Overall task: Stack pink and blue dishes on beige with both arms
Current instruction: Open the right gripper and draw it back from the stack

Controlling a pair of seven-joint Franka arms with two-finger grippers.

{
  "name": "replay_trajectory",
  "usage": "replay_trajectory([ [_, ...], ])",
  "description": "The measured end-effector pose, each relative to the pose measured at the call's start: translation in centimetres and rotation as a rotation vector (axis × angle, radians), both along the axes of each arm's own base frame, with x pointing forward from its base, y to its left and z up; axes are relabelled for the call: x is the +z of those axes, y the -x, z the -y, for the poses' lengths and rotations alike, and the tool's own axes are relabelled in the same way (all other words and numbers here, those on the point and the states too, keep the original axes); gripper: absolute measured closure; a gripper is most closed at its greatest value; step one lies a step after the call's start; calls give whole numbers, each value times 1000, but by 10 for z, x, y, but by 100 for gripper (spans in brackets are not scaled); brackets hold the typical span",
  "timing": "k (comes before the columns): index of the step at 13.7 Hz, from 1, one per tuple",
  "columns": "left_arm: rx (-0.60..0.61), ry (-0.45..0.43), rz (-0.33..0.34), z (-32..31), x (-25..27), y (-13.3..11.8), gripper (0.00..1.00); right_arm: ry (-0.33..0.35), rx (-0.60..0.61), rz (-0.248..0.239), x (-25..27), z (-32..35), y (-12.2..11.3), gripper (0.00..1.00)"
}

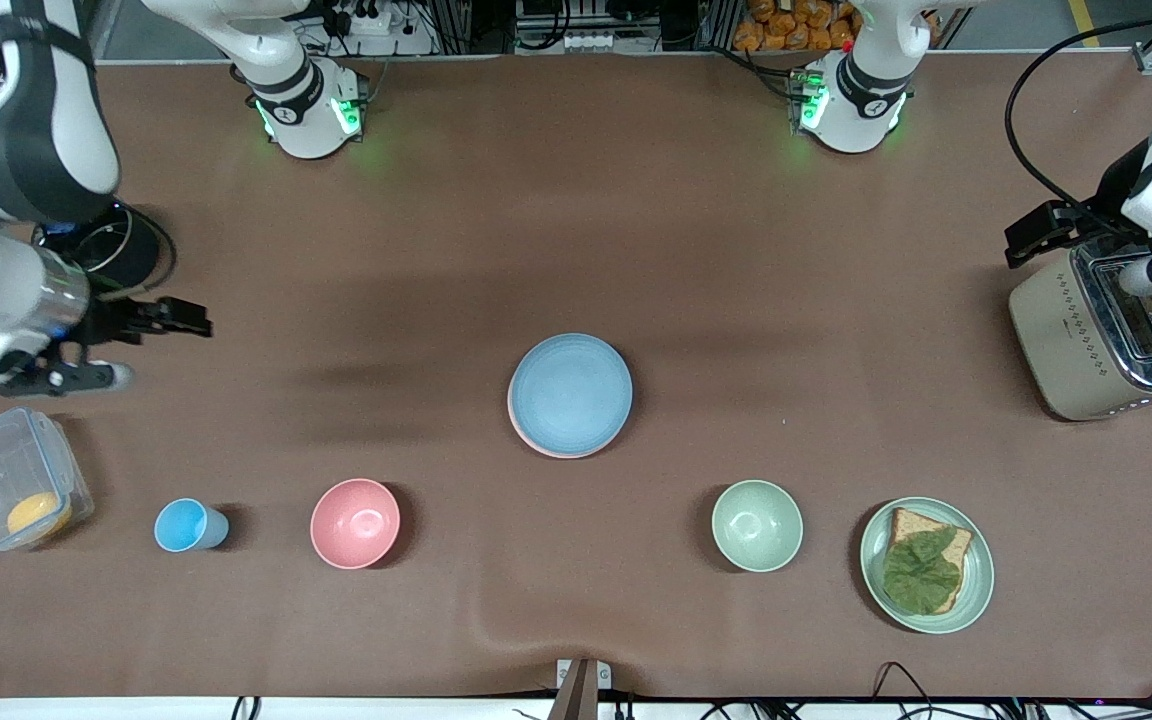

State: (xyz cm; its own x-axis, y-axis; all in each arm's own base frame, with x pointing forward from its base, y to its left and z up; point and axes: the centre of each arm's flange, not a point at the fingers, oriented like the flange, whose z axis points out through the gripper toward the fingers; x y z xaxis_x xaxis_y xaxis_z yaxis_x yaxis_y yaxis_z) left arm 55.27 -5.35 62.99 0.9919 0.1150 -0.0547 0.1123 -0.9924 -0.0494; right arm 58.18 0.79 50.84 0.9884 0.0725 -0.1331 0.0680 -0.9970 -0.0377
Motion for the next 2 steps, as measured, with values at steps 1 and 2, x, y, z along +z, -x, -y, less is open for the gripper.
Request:
replay_trajectory([
  [1,6,22,1,-1,1,0,0,11,-1,21,19,3,7,0],
  [2,17,44,1,-5,2,0,0,15,-4,35,35,6,14,0],
])
